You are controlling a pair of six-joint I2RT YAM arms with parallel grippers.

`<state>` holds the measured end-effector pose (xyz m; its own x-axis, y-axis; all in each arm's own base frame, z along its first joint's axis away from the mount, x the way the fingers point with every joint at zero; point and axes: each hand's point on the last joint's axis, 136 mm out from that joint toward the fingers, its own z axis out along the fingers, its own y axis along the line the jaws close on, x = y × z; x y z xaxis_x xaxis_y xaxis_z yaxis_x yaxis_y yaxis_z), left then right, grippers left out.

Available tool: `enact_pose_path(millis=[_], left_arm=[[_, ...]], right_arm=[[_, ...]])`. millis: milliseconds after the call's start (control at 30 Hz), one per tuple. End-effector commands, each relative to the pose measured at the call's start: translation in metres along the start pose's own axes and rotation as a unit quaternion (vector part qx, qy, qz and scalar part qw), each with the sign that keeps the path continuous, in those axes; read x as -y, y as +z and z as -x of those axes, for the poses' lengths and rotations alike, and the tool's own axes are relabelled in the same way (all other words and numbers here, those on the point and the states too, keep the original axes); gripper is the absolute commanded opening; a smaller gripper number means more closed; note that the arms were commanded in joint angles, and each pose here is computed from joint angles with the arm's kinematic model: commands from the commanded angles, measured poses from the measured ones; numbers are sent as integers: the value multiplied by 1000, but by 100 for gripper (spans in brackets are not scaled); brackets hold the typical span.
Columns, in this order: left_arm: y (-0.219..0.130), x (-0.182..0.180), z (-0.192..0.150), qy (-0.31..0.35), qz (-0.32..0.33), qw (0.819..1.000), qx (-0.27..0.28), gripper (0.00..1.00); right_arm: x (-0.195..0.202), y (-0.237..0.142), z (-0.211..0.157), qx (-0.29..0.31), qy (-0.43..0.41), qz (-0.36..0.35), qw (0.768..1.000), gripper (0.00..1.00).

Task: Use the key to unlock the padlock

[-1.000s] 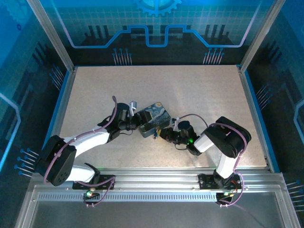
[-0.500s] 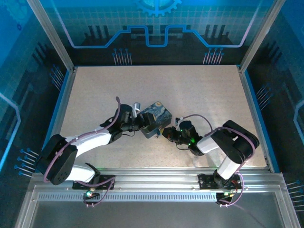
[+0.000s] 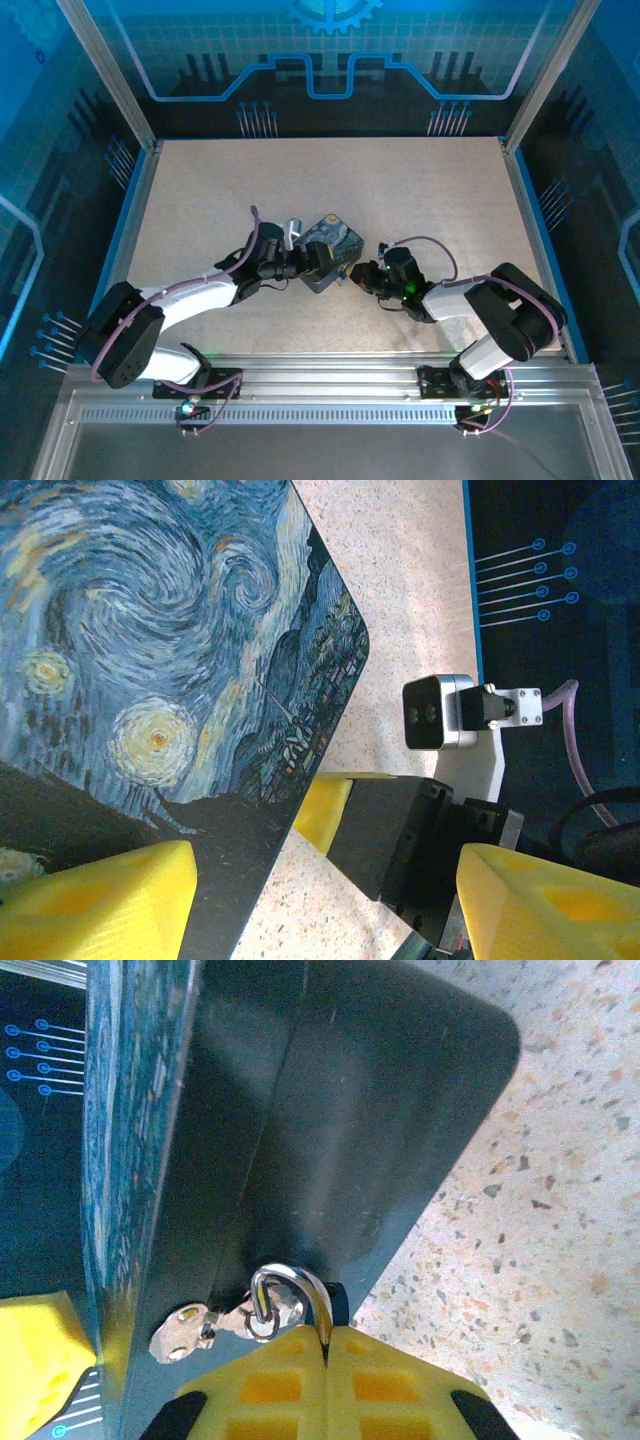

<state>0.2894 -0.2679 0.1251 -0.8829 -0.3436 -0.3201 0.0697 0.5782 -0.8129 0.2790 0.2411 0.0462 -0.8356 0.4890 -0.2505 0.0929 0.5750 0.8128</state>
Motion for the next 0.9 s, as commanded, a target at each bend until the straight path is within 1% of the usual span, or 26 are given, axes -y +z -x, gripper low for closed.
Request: enact_pose_path(millis=[0, 167, 367, 533, 767, 867], left_arm=[[5, -16, -11, -15, 22, 1000, -14, 72], [5, -15, -10, -13, 24, 1000, -14, 72], [5, -20, -9, -13, 32, 999, -11, 73], [4, -25, -6, -13, 43, 999, -9, 74], [0, -40, 4, -20, 61, 998, -1, 74], [-2, -44, 10, -22, 64, 998, 0, 74]], right_arm=[[-1, -4, 12, 18, -7, -12, 1000, 7], [3, -6, 15, 22, -5, -17, 1000, 7], [9, -14, 17, 25, -25, -34, 999, 6], [5, -29, 20, 29, -72, -44, 996, 6], [-12, -44, 19, 5, -142, -36, 989, 6], [-18, -51, 15, -14, -173, -37, 984, 6]])
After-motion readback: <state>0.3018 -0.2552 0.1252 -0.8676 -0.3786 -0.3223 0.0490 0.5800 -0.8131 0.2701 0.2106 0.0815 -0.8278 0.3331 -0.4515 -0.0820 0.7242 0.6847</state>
